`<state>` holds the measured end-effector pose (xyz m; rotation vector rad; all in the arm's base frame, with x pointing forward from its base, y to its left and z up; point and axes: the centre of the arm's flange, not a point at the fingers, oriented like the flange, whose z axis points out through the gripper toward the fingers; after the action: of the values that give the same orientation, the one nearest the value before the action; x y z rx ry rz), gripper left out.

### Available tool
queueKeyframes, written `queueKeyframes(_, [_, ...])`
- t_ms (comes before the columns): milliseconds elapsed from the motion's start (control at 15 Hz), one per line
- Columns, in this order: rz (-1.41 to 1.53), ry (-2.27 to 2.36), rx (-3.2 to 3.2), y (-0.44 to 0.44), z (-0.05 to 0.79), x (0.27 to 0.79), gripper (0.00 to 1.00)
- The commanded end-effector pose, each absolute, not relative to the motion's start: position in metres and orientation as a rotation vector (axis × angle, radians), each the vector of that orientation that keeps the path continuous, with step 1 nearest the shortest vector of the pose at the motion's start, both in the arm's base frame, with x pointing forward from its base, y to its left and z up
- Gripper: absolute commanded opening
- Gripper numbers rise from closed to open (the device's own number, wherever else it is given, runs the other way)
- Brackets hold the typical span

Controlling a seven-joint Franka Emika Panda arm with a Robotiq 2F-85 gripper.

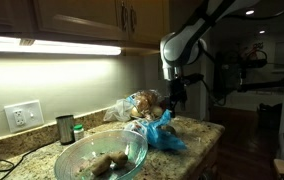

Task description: Remove three potatoes from the plastic bag and place them in the glass bowl on the left

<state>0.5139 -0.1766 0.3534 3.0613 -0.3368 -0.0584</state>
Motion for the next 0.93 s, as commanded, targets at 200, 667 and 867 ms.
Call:
queueKeyframes(200, [-0.033,-0.357,3.057,-0.196,0.335,0.508,1.00])
queueKeyframes(667, [0.012,-0.283,3.070,-0.201,0.304,0.524,0.87])
queueKeyframes(867, [0.031,-0.263,3.077,-0.199,0.291,0.534,0.53])
